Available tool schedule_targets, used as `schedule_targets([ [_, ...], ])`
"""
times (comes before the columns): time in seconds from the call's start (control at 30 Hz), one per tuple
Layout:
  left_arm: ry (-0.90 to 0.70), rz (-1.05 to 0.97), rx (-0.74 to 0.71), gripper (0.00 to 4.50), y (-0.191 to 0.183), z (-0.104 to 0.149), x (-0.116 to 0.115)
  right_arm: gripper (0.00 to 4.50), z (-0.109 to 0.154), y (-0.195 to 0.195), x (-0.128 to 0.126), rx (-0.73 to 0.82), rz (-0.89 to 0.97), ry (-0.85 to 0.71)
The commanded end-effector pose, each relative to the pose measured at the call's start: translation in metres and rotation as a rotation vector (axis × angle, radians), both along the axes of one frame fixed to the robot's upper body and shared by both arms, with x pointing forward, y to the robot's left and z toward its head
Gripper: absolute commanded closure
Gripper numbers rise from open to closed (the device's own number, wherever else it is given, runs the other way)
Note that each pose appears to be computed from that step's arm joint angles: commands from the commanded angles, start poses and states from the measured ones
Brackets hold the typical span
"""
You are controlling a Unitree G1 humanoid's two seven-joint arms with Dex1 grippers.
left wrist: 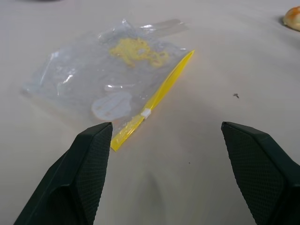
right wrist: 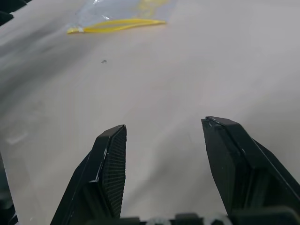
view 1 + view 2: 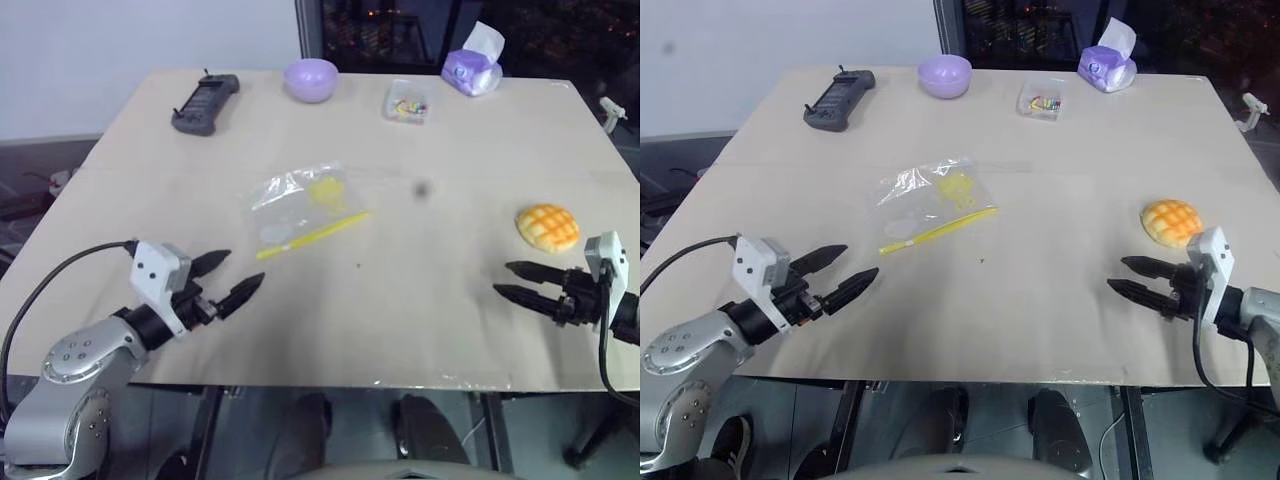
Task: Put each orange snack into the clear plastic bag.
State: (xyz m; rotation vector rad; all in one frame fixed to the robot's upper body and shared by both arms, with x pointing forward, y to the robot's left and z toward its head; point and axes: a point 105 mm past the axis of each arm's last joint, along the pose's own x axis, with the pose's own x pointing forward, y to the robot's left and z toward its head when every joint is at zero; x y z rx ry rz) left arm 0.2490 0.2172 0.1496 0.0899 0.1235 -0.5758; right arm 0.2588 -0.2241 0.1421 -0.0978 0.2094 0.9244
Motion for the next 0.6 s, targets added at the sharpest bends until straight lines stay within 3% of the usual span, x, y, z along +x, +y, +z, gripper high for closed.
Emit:
schedule_targets([
  [0.03, 0.026, 0.07, -0.146, 0.58, 0.006, 0.006, 0.009, 1.74, 0.03, 0.021, -0.002, 0.018, 0.086, -0.114],
  [0.37, 0.216, 0.202, -0.552, 0.58, 0.001, -0.004, 0.051, 1.74, 0.058, 0.049, 0.002, 0.018, 0.165, -0.218],
  [0.6, 0.293, 0.248, -0.661, 0.58, 0.004, 0.001, 0.068, 1.74, 0.057, 0.046, 0.004, -0.003, 0.135, -0.225],
])
